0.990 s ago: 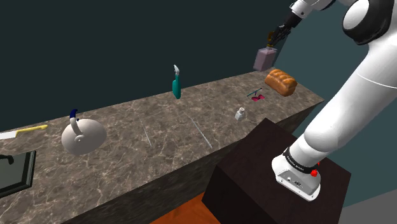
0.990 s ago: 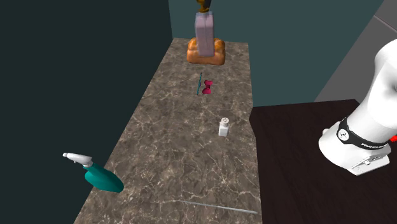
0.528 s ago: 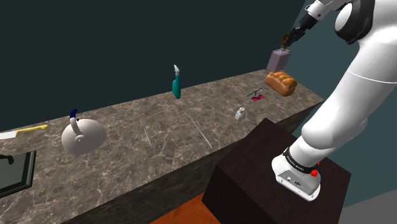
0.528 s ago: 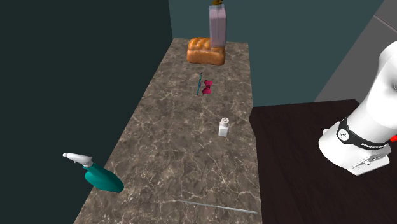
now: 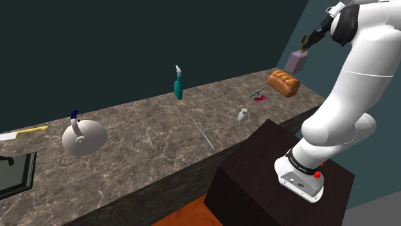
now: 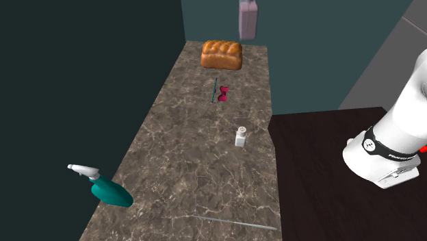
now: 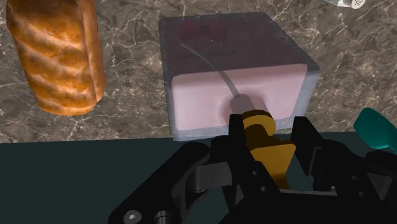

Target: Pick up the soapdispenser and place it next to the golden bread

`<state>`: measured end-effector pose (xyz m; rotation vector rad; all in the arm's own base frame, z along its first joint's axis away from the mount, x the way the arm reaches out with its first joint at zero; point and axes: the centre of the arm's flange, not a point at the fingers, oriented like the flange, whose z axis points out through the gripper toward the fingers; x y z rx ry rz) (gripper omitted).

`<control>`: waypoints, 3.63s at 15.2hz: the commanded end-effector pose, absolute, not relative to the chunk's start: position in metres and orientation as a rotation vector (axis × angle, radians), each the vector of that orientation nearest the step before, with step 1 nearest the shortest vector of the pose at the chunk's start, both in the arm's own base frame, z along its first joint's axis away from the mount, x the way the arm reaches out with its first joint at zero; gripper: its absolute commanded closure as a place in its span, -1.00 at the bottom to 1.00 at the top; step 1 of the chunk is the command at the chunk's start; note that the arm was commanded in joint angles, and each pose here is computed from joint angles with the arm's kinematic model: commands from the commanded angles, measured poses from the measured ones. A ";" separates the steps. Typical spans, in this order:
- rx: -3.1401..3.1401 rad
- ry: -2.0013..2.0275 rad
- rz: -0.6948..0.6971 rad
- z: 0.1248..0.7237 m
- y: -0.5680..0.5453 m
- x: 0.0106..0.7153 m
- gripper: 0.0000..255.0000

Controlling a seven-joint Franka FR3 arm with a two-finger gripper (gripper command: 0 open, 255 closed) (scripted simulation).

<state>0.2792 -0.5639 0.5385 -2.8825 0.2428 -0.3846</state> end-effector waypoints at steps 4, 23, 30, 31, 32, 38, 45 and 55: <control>-2.882 0.240 -0.385 0.538 -0.616 0.235 1.00; -2.882 0.240 -0.385 0.480 -0.690 0.168 1.00; -2.882 0.240 -0.385 0.443 -0.690 0.168 1.00; -2.882 0.240 -0.385 0.438 -0.690 0.168 1.00; -2.882 0.240 -0.385 0.433 -0.690 0.168 1.00; -2.882 0.240 -0.385 0.401 -0.690 0.168 1.00; -2.882 0.240 -0.385 0.364 -0.690 0.168 1.00; -2.882 0.240 -0.385 0.311 -0.690 0.168 1.00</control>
